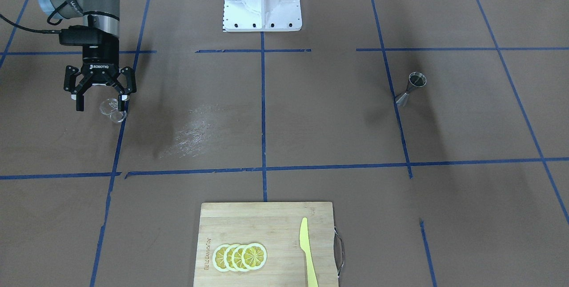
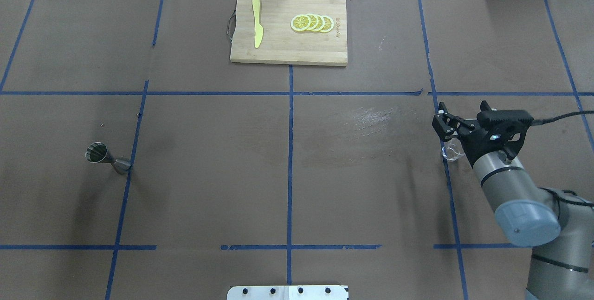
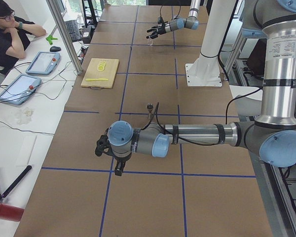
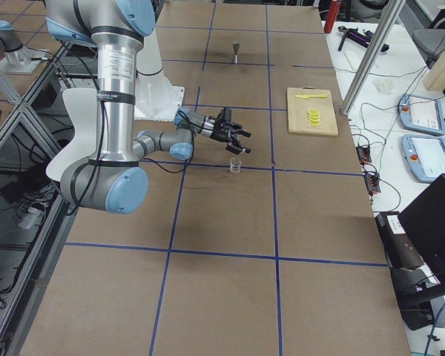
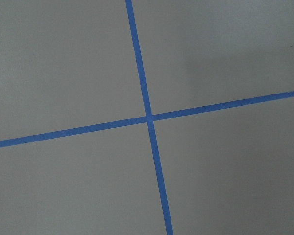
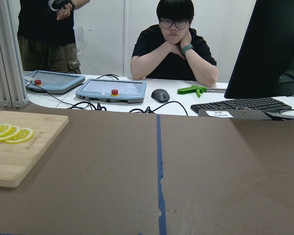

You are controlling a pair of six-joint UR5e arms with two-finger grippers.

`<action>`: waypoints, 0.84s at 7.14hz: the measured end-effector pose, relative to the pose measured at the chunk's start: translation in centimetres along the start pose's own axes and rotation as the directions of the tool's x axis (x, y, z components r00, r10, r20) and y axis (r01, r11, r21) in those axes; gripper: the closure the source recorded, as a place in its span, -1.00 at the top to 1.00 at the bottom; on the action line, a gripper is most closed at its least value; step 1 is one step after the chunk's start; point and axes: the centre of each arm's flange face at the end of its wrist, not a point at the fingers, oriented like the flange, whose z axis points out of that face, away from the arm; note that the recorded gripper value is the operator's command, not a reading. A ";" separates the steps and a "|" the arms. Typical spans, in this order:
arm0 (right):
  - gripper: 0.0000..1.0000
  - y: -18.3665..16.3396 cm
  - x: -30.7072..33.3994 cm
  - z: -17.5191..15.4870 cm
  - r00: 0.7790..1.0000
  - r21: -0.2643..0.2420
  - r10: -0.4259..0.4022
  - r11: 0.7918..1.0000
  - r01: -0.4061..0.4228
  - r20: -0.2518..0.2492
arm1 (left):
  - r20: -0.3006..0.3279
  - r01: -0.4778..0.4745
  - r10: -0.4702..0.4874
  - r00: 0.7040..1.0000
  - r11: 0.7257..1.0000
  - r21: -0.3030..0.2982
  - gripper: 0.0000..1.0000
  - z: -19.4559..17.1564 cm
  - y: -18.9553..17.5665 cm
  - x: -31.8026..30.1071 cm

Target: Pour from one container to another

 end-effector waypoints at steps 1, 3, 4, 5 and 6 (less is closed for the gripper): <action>1.00 -3.0 2.3 2.1 1.000 -0.089 -0.026 0.996 0.025 -0.011 | -0.001 -0.001 0.001 1.000 1.000 0.000 1.00 0.0 0.0 0.0; 1.00 -8.1 7.8 5.2 0.997 -0.284 -0.076 0.956 0.068 -0.018 | -0.001 -0.003 0.003 1.000 1.000 0.000 1.00 0.1 0.0 -0.1; 1.00 -10.2 10.8 6.0 0.994 -0.374 -0.106 0.922 0.096 -0.006 | 0.002 -0.004 0.004 1.000 1.000 -0.001 1.00 0.1 0.1 -0.1; 1.00 -12.2 14.2 6.4 0.990 -0.459 -0.138 0.879 0.129 0.014 | 0.004 -0.005 0.005 1.000 1.000 -0.002 1.00 0.1 0.0 -0.1; 1.00 -14.4 18.2 6.4 0.983 -0.539 -0.176 0.825 0.172 0.045 | 0.005 -0.005 0.005 1.000 1.000 -0.003 1.00 0.1 0.0 -0.1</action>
